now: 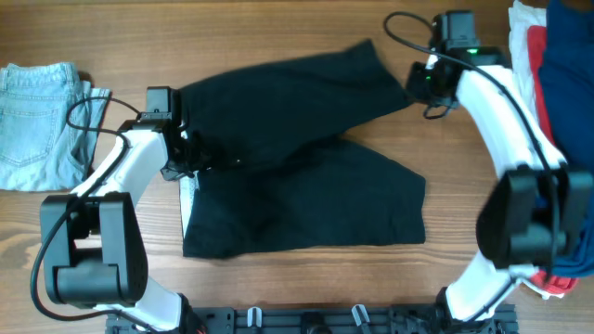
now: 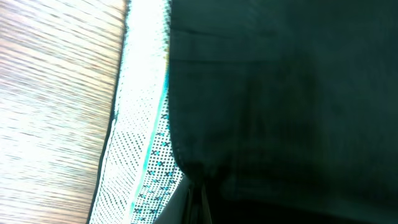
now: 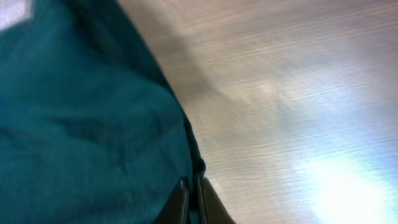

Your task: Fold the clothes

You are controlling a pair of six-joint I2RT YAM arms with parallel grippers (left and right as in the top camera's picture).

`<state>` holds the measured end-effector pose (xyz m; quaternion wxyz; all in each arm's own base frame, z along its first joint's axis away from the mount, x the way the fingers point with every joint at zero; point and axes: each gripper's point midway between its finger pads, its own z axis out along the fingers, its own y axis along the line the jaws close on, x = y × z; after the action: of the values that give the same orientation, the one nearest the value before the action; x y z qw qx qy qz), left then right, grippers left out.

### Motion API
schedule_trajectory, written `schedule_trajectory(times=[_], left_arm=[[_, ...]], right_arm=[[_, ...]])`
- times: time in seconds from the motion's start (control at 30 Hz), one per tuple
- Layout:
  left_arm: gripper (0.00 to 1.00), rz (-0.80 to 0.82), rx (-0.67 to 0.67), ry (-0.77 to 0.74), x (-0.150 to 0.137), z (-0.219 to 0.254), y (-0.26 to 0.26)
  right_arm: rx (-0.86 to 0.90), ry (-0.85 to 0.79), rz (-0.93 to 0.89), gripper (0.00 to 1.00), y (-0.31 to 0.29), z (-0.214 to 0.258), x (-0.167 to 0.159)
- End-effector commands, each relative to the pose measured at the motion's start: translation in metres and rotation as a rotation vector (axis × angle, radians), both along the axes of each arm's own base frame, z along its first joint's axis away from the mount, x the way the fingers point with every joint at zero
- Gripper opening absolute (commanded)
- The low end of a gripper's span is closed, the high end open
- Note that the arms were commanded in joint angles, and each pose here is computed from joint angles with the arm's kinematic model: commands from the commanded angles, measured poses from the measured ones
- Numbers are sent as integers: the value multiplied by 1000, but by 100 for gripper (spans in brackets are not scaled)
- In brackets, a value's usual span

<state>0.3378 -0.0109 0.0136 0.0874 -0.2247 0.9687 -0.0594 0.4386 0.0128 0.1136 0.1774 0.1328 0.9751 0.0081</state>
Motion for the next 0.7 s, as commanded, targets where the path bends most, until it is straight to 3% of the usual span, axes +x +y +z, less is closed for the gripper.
schedule_trajectory(times=[0.0, 0.07, 0.13, 0.2, 0.3, 0.37, 0.43, 0.47, 0.53, 0.67], left_arm=[[6, 29, 38, 32, -8, -5, 10], [7, 25, 39, 48, -11, -6, 10], [8, 25, 39, 49, -12, -6, 10], [8, 26, 39, 37, -9, -5, 10], [7, 26, 39, 13, -3, -4, 10], [4, 21, 12, -55, 14, 4, 6], [4, -7, -78, -209, 51, 36, -10], [8, -11, -82, -268, 65, 47, -10], [24, -37, -70, -350, 83, 58, -10], [38, -23, -34, -337, 87, 45, -3]], right_arm=[[-181, 98, -100, 4, -39, -11, -29], [-185, 141, -96, 4, -39, -35, -40], [-192, 219, -89, 19, -40, -58, -62], [-202, 267, -87, 27, -42, -72, -78], [-200, 213, -96, 30, -44, -66, -65], [-160, 175, -64, 30, -36, -58, -53], [-64, 160, 43, 29, -15, -55, -47], [-41, 163, 59, 29, -11, -54, -49], [-37, 133, 56, 30, -10, -40, -49], [-36, -29, 54, 38, -10, 22, -49]])
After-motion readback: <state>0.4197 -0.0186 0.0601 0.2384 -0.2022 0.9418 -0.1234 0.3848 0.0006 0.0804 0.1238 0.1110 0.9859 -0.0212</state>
